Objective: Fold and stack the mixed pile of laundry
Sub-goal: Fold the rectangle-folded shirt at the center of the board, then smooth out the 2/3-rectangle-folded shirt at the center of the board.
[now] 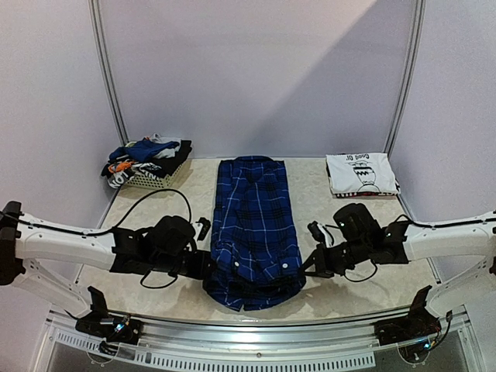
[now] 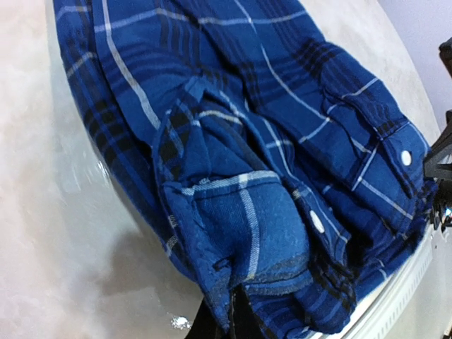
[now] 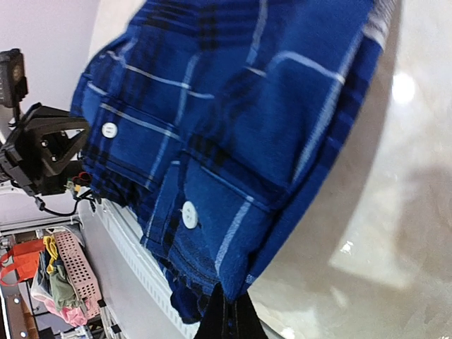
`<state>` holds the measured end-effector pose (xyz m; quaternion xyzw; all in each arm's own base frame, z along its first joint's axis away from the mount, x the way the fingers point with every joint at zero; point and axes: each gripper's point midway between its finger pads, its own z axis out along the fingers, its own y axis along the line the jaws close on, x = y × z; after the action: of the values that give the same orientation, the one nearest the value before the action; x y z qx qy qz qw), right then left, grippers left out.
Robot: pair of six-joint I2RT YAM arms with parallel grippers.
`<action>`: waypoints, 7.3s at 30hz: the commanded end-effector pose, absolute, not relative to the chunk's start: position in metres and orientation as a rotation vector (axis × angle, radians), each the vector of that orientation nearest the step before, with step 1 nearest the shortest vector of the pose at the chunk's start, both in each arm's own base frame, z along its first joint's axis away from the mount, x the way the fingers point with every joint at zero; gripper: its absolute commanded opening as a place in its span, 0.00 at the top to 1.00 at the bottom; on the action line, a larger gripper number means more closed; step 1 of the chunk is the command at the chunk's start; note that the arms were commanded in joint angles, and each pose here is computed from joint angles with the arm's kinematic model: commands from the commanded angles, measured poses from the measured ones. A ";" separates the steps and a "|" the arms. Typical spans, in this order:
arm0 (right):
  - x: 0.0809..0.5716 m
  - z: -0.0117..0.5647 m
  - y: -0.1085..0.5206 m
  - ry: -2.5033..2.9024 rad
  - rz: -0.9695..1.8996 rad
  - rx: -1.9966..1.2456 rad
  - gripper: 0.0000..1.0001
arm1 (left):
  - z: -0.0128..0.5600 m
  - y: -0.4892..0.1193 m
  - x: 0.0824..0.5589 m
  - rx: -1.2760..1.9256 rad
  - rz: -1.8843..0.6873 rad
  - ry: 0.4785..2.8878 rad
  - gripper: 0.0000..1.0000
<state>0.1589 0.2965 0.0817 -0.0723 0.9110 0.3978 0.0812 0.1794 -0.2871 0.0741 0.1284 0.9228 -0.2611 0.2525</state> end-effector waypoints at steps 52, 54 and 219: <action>0.452 0.105 0.298 2.612 0.921 0.023 1.00 | 0.085 -0.270 0.449 0.103 -0.471 2.498 1.00; 0.457 0.098 0.300 2.621 0.932 0.028 1.00 | 0.078 -0.269 0.454 0.102 -0.466 2.508 1.00; 0.479 0.045 0.408 2.507 1.008 -0.343 0.61 | 0.047 -0.346 0.368 0.659 -0.415 2.403 0.54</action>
<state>0.4593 0.4129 0.0577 -0.1405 0.8993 0.3638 0.1979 0.3727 -0.3417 0.0707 0.2493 0.9015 -0.1557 0.3176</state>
